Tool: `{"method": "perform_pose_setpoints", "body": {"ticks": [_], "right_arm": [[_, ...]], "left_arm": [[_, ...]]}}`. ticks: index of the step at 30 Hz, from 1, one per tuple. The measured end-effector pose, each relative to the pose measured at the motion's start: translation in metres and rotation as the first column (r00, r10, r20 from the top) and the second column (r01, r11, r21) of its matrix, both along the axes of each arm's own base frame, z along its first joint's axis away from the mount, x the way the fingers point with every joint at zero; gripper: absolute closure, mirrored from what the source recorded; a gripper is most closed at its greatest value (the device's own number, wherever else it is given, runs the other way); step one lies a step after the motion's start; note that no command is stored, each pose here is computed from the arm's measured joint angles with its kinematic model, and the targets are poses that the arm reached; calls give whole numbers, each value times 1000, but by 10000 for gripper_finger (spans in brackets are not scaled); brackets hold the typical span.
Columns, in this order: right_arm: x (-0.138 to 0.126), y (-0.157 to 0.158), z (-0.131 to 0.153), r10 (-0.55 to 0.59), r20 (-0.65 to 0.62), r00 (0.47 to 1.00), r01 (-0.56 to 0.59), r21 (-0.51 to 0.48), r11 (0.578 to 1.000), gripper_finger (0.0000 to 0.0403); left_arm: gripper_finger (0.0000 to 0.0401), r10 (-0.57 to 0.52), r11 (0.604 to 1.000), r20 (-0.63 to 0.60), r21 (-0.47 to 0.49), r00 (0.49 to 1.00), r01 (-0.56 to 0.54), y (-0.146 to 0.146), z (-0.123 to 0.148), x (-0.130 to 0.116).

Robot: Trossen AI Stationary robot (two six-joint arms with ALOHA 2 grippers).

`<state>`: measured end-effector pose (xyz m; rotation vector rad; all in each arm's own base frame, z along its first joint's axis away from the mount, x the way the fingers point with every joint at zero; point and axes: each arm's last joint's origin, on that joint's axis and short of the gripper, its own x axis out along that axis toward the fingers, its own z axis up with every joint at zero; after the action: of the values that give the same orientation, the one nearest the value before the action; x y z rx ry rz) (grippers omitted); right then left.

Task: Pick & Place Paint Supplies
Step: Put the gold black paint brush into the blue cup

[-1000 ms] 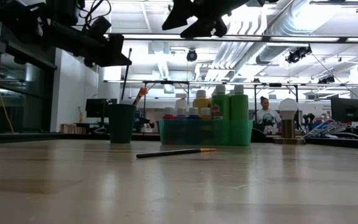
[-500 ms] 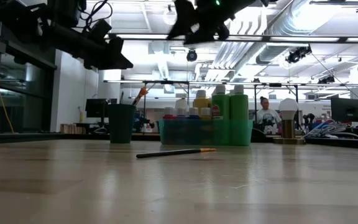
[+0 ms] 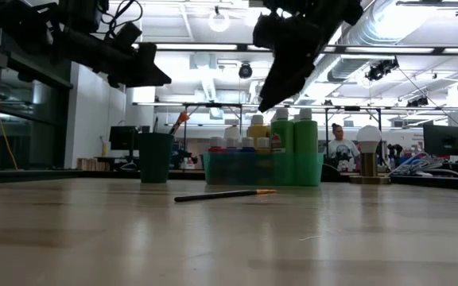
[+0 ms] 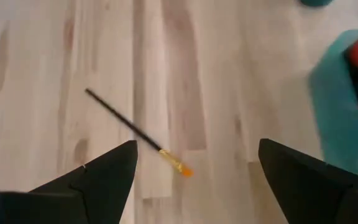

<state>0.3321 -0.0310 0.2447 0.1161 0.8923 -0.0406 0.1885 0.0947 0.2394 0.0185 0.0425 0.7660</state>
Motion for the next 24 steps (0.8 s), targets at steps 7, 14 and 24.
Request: {"method": "perform_pose_setpoints", "body": {"ticks": [7, 14, 24], "right_arm": [[13, 3, -35, 118, -155, 981, -111, 55, 992, 74], [37, 9, -68, 251, -381, 890, -281, -25, 959, 74], [48, 17, -96, 377, -462, 803, -482, -131, 867, 108]], "left_arm": [[238, 0, 1000, 0, 0, 1000, 0, 0, 0, 0], [238, 1, 1000, -2, 3, 1000, -1, 0, 0, 0], [238, 1, 1000, -20, 0, 1000, -1, 0, -1, 0]]}}
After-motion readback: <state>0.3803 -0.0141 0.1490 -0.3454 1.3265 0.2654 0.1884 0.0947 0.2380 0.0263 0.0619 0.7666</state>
